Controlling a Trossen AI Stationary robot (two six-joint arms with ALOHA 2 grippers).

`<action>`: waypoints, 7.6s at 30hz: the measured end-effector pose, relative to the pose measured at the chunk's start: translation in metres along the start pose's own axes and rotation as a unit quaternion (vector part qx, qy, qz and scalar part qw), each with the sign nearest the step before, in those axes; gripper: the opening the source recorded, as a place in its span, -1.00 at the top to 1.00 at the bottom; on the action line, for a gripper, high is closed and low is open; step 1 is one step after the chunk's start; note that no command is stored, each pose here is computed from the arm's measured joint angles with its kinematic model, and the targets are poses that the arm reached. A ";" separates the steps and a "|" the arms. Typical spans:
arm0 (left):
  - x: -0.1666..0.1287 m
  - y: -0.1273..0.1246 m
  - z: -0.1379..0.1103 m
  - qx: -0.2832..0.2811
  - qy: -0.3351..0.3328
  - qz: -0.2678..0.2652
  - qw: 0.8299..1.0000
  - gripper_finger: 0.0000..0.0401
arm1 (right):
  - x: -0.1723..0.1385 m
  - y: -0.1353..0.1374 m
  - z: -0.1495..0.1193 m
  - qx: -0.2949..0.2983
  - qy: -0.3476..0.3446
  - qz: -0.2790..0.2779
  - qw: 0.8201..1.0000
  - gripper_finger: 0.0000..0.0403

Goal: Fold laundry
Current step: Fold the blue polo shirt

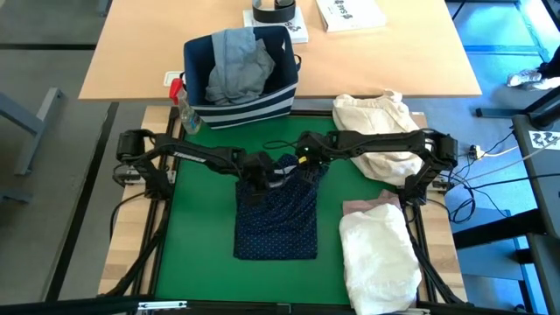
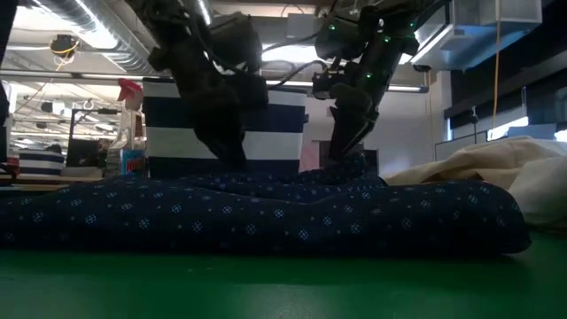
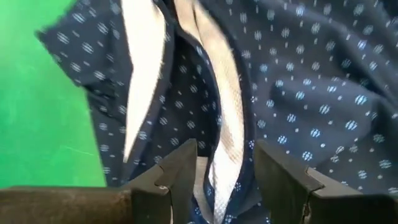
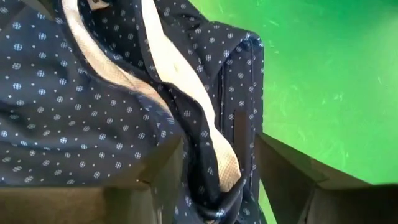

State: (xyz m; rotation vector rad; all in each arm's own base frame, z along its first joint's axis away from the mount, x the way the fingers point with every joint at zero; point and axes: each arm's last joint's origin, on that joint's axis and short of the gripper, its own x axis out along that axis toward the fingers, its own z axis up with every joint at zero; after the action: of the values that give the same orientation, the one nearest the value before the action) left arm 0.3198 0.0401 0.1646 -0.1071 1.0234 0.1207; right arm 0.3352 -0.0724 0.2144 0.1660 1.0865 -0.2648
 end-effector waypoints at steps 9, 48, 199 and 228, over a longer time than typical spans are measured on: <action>0.015 0.002 -0.005 0.045 0.024 -0.015 0.999 0.35 | 0.000 0.000 -0.001 -0.003 0.003 -0.003 1.000 0.01; -0.053 0.045 0.019 -0.023 -0.037 0.090 0.995 0.99 | -0.004 -0.001 -0.023 -0.050 -0.032 0.012 0.998 0.77; -0.014 -0.205 -0.107 0.119 0.097 0.019 0.988 -0.02 | 0.031 0.258 -0.114 -0.188 -0.010 0.054 0.981 -0.43; -0.120 -0.213 -0.087 -0.013 0.038 -0.161 0.986 0.98 | -0.051 0.262 -0.099 -0.164 -0.015 0.080 0.983 0.78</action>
State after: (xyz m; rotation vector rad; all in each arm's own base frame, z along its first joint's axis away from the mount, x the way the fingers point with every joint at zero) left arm 0.2170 -0.1894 0.2296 -0.3019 1.0677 -0.1661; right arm 0.3055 0.2103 0.2158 -0.0460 1.0652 0.0584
